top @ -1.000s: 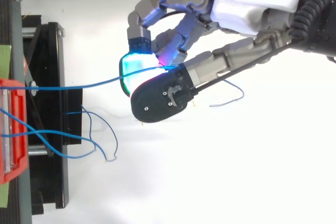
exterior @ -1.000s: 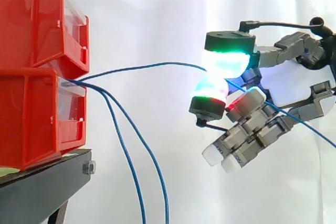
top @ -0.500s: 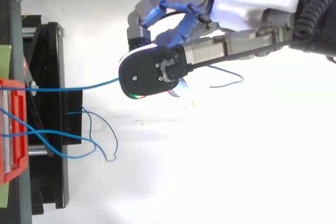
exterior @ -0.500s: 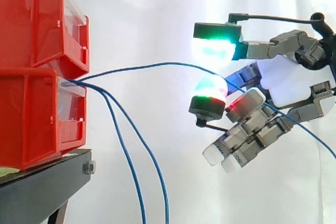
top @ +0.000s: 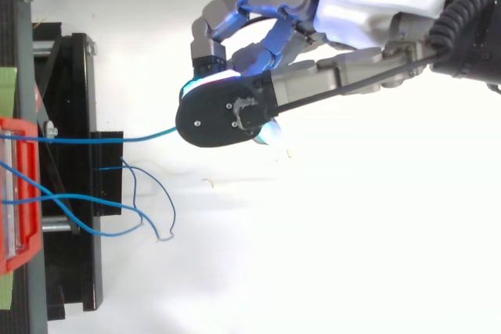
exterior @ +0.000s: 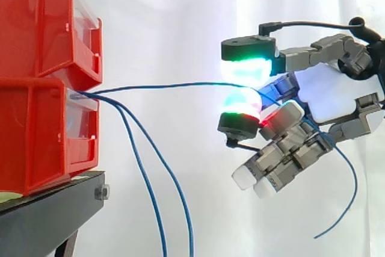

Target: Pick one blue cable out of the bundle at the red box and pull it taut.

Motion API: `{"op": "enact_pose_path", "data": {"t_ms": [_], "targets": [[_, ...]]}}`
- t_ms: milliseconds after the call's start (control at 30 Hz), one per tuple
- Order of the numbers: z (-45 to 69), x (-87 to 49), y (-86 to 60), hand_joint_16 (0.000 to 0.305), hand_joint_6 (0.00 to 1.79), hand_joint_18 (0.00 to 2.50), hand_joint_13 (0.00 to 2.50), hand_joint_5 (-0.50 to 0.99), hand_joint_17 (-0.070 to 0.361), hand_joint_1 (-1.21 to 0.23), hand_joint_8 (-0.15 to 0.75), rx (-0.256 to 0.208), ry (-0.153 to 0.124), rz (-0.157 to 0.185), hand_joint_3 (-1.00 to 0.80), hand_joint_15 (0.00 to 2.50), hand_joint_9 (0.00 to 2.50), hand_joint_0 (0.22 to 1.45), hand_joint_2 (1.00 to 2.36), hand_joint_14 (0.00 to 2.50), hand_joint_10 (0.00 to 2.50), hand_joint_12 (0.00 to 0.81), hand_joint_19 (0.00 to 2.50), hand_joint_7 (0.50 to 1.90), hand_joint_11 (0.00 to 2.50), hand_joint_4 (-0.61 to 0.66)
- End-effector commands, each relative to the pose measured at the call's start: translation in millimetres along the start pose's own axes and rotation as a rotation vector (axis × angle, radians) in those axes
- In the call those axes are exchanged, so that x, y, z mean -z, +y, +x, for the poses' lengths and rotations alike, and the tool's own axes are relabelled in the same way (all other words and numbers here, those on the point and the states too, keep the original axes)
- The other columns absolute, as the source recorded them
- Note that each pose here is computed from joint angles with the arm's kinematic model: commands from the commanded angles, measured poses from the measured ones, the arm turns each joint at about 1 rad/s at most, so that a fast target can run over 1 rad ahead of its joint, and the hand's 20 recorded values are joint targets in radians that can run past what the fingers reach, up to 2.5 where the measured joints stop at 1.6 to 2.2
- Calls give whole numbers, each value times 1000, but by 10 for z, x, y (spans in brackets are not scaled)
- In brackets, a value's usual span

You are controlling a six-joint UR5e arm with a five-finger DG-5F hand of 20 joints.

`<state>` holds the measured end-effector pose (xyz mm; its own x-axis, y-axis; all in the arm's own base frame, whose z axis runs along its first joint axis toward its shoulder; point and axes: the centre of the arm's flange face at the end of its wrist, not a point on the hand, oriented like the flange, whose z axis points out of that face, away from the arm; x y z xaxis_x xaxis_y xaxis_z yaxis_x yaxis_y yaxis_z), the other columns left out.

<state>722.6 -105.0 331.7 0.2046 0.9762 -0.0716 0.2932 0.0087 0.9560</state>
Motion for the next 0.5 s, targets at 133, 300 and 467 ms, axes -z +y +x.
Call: {"op": "enact_pose_path", "data": {"t_ms": [133,300,467], "targets": [[1,-3,-5,59,894,435,598,-154,133,-794,349,0,0,0,-145,398,1126,628,1017,15,12,390,296,1136,1382,158],[1,2,5,58,896,440,602,-155,130,-834,345,0,2,-1,-137,406,1115,651,1018,16,14,384,296,1189,1400,117],[1,-3,-5,57,902,445,602,-159,128,-864,342,0,0,0,-158,394,1104,680,1019,16,13,382,282,1214,1392,97]]}}
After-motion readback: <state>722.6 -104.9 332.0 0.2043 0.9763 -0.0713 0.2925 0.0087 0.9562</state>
